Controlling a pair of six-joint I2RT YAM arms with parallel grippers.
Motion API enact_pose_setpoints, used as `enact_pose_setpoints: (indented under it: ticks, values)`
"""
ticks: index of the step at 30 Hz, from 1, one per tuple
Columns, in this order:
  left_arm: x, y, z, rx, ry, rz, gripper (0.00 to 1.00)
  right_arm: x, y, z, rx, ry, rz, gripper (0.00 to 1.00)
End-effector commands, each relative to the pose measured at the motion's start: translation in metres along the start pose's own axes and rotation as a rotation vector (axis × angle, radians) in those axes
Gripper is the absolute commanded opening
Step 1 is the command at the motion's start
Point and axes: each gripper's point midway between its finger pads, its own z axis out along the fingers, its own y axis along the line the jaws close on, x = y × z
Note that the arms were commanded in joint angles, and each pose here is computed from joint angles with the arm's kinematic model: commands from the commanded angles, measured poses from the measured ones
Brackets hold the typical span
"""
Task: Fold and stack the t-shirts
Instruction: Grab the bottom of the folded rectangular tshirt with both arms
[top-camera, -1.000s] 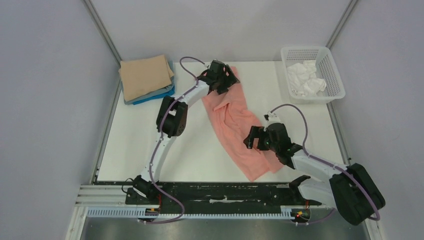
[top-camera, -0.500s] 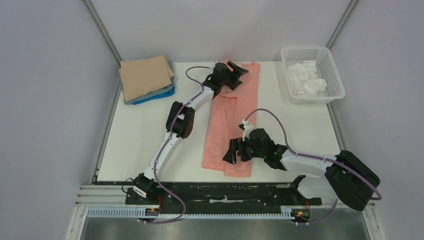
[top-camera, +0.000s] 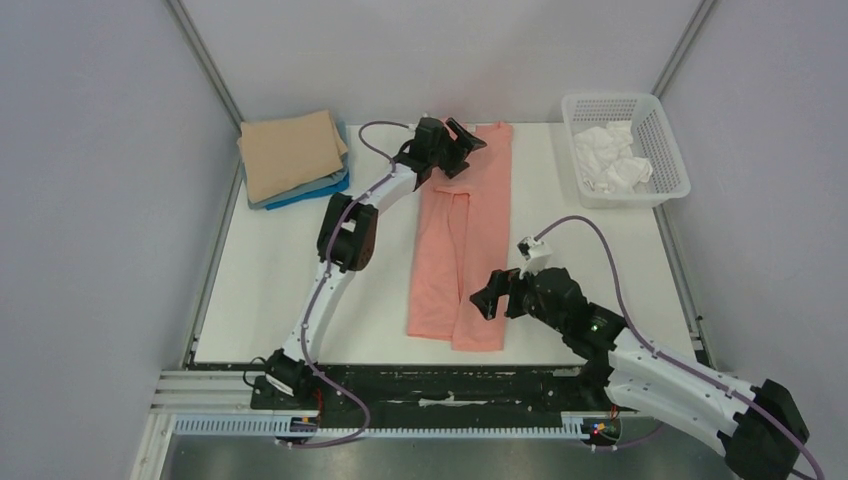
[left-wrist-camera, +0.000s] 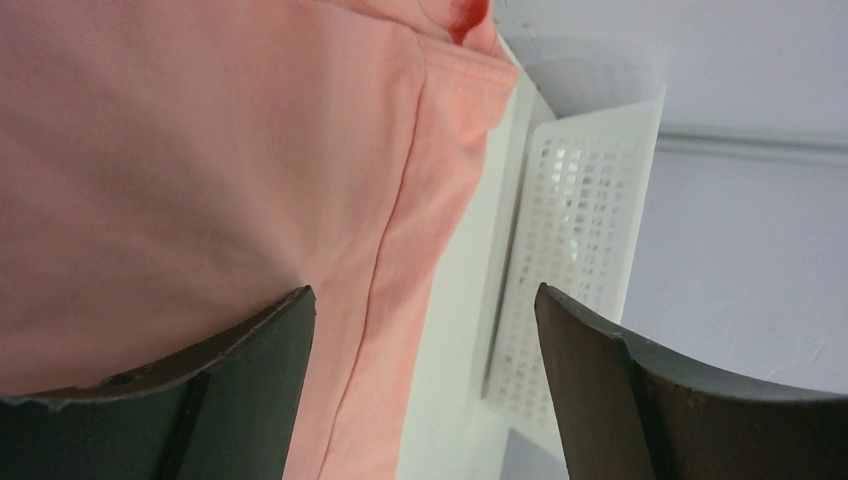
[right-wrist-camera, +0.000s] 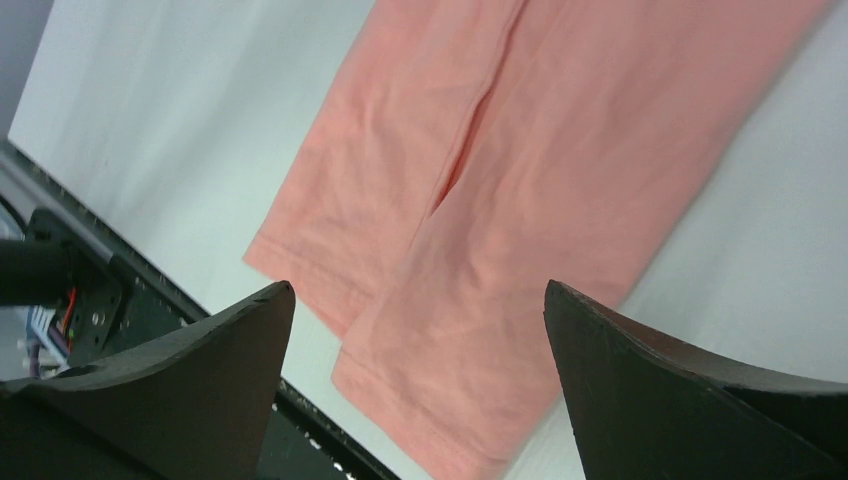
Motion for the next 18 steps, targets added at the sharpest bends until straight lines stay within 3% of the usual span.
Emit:
enact_pose_setpoints:
  ticks: [1,4,6,11,18]
  values:
    - [-0.007,-0.162,-0.110,0.245,-0.071,0.342,0.87,0.002,-0.048,-0.014,0.230,-0.110,0.122,0.98]
    - [0.015,-0.181,-0.163,0.275,-0.032,0.472,0.87,0.006,-0.051,-0.019,0.218,-0.131,0.147,0.98]
    - [0.034,-0.165,-0.206,0.203,-0.002,0.536,0.87,0.011,-0.044,-0.019,0.172,-0.108,0.118,0.98]
    - [0.104,-0.059,-0.293,-0.065,0.047,0.630,0.87,0.038,-0.038,-0.020,0.112,0.018,0.066,0.98]
    - [0.191,0.046,-0.381,-0.202,0.176,0.646,0.87,0.085,-0.014,-0.026,-0.060,0.257,0.015,0.98]
